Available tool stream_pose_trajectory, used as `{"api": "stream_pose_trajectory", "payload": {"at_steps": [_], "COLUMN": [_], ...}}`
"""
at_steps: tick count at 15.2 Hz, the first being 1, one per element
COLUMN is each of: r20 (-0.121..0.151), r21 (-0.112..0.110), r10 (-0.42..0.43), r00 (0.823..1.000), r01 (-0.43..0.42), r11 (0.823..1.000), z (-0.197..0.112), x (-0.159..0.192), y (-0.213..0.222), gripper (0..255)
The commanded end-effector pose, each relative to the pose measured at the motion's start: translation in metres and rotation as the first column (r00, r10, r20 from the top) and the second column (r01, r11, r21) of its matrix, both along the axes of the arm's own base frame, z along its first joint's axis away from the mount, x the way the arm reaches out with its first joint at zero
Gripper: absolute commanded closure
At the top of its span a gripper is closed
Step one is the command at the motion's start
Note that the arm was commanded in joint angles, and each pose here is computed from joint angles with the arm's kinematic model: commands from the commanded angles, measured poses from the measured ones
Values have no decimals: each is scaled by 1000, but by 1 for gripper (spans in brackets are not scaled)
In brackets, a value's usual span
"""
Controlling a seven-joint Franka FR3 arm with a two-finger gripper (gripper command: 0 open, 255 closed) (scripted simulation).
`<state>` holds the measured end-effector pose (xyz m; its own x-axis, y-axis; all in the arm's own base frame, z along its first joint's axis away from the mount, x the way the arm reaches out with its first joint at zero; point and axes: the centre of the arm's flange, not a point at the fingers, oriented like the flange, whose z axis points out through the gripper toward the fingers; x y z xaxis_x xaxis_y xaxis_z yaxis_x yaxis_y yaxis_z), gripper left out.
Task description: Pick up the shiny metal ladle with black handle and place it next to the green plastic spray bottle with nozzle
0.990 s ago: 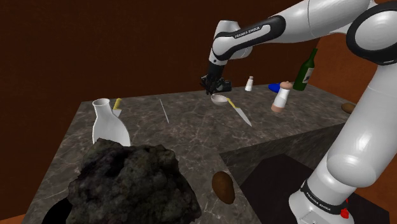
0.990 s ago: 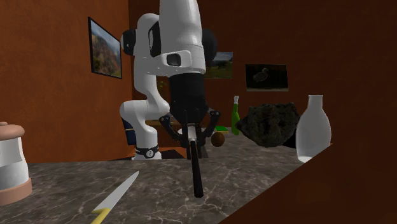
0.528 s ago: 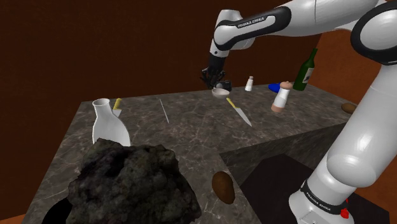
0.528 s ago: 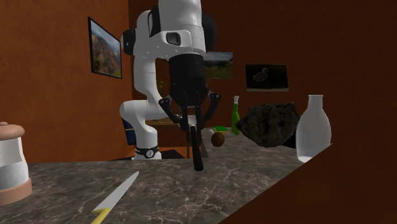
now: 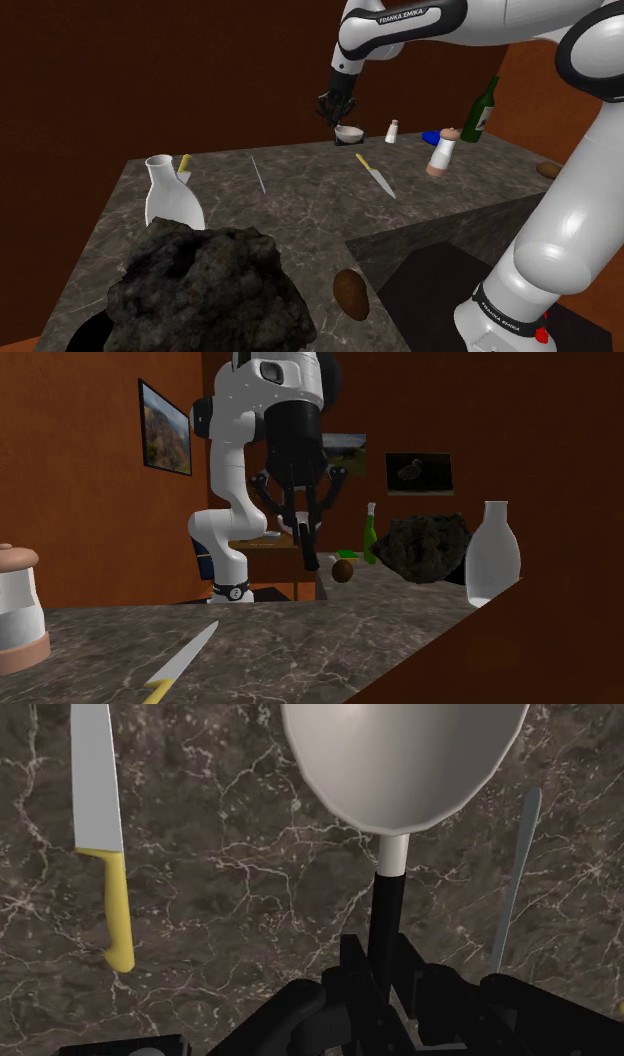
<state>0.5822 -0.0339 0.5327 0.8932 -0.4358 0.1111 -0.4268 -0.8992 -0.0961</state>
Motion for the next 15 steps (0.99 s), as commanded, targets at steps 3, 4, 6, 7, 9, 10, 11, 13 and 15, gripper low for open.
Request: {"api": "stream_pose_trajectory", "payload": {"at_steps": [3,4,6,7,9,10,11,13,15], "r20": [0,0,0,0,0,0,0,0,0], "r21": [0,0,0,0,0,0,0,0,0], "r10": [0,0,0,0,0,0,0,0,0], "r00": [1000,1000,1000,1000,1000,1000,1000,1000,1000], "r01": [0,0,0,0,0,0,0,0,0], "r11": [1000,1000,1000,1000,1000,1000,1000,1000,1000], "z": [22,27,38,43,54,59,64,75,85], "x": [0,0,0,0,0,0,0,0,0], "y": [0,0,0,0,0,0,0,0,0], "gripper": [255,255,255,255,255,255,255,255,255]}}
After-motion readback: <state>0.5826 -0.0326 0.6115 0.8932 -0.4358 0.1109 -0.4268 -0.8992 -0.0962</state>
